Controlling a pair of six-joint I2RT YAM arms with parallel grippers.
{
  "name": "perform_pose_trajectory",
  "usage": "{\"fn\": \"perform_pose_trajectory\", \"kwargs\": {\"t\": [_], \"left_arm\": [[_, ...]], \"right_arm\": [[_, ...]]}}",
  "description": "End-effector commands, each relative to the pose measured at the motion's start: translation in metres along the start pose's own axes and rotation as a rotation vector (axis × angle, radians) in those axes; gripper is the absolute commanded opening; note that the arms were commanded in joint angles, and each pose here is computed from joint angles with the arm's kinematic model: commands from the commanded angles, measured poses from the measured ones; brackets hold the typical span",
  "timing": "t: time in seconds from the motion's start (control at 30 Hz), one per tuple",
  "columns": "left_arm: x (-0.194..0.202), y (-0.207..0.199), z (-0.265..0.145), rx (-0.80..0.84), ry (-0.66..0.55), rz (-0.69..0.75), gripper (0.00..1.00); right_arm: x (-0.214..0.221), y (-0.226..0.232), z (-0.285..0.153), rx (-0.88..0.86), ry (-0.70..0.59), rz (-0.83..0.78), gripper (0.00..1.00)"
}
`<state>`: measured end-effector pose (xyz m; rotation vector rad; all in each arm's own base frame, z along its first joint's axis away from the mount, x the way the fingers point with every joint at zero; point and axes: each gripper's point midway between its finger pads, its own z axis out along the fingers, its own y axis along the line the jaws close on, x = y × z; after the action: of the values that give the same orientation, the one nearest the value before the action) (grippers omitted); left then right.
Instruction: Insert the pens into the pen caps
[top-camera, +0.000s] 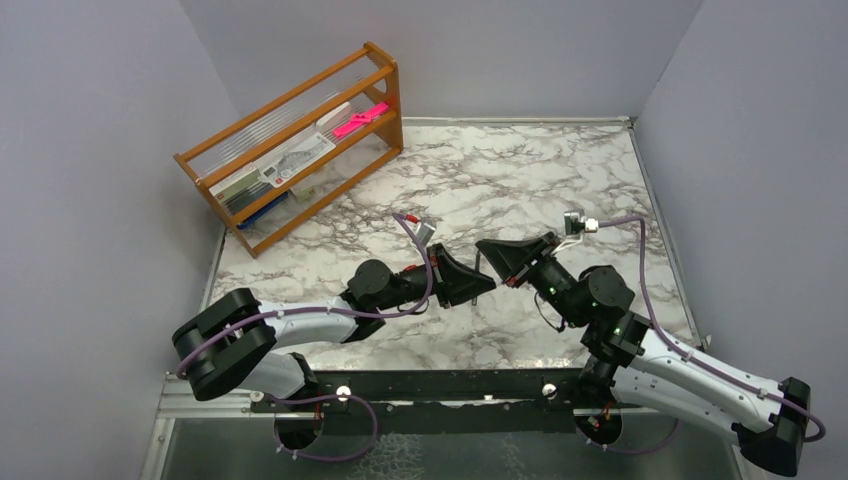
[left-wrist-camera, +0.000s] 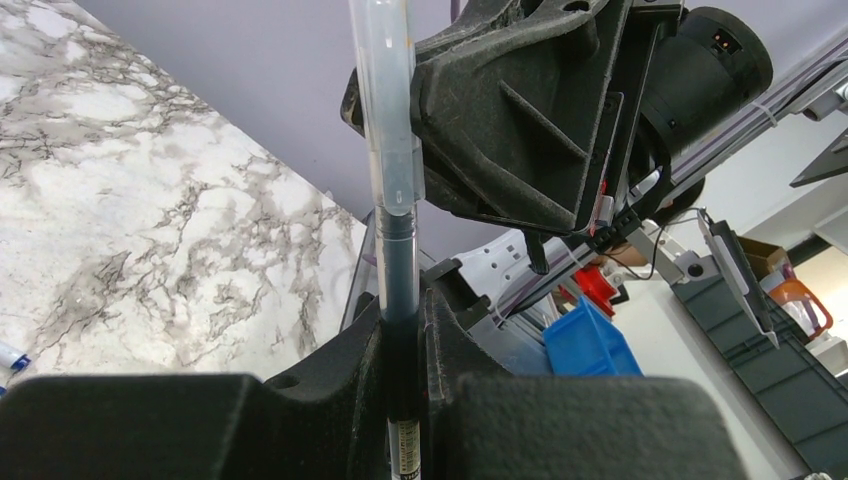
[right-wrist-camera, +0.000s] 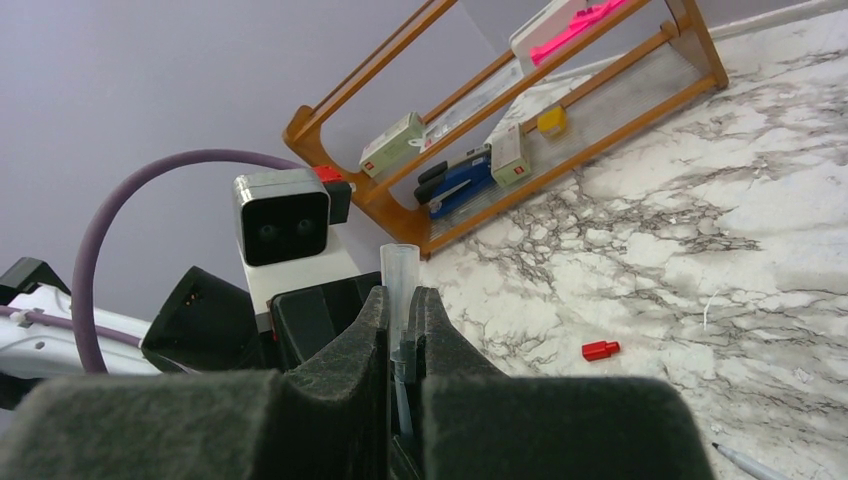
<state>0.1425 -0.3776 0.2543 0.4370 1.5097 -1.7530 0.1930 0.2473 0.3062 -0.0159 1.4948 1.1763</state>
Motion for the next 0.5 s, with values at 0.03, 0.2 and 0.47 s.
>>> {"fn": "perform_pose_trajectory", "kwargs": {"t": [0.03, 0.2, 0.47], "left_arm": [[-0.009, -0.006, 0.005, 0.021, -0.043, 0.008, 0.0], [-0.015, -0.004, 0.004, 0.005, -0.074, 0.0, 0.0], [-0.031, -0.02, 0.016, 0.046, -0.096, 0.014, 0.0]], "right_arm": [[0.0, -0.002, -0.004, -0.003, -0.001, -0.015, 0.01], [0.003, -0.004, -0.006, -0.003, 0.011, -0.029, 0.01], [0.012, -0.002, -0.008, -0.032, 0.072, -0.129, 0.01]]}}
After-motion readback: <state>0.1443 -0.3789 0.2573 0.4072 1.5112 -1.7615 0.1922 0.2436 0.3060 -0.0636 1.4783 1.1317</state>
